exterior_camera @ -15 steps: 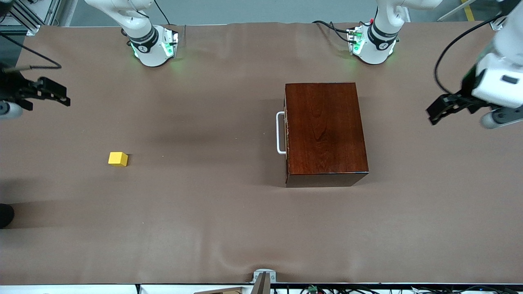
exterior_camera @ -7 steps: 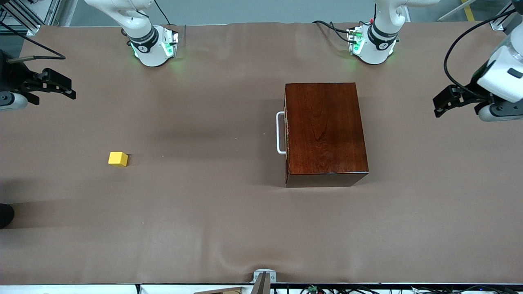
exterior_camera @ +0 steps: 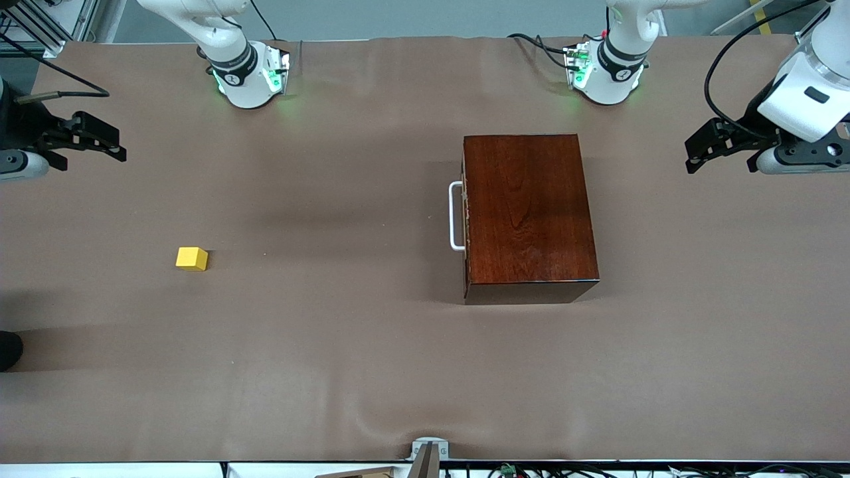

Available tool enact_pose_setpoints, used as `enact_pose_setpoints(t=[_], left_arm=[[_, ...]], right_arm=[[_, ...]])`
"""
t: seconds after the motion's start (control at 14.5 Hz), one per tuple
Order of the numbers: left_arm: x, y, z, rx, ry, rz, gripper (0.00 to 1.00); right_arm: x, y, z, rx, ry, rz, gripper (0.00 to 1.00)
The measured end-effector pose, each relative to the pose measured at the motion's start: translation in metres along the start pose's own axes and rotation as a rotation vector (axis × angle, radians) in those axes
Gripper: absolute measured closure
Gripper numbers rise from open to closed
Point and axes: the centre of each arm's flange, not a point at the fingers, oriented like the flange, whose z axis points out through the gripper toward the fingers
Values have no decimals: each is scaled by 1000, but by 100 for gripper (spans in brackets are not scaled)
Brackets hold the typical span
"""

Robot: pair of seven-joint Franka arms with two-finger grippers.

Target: Open drawer, take yellow block, close drawer

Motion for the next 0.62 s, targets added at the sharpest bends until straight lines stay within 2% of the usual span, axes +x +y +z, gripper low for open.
enact_pose_setpoints(t=[0.62], left_arm=[[0,-21,-13,2,14,32,0]], right_arm=[[-1,4,-1,-7,1,8,0]])
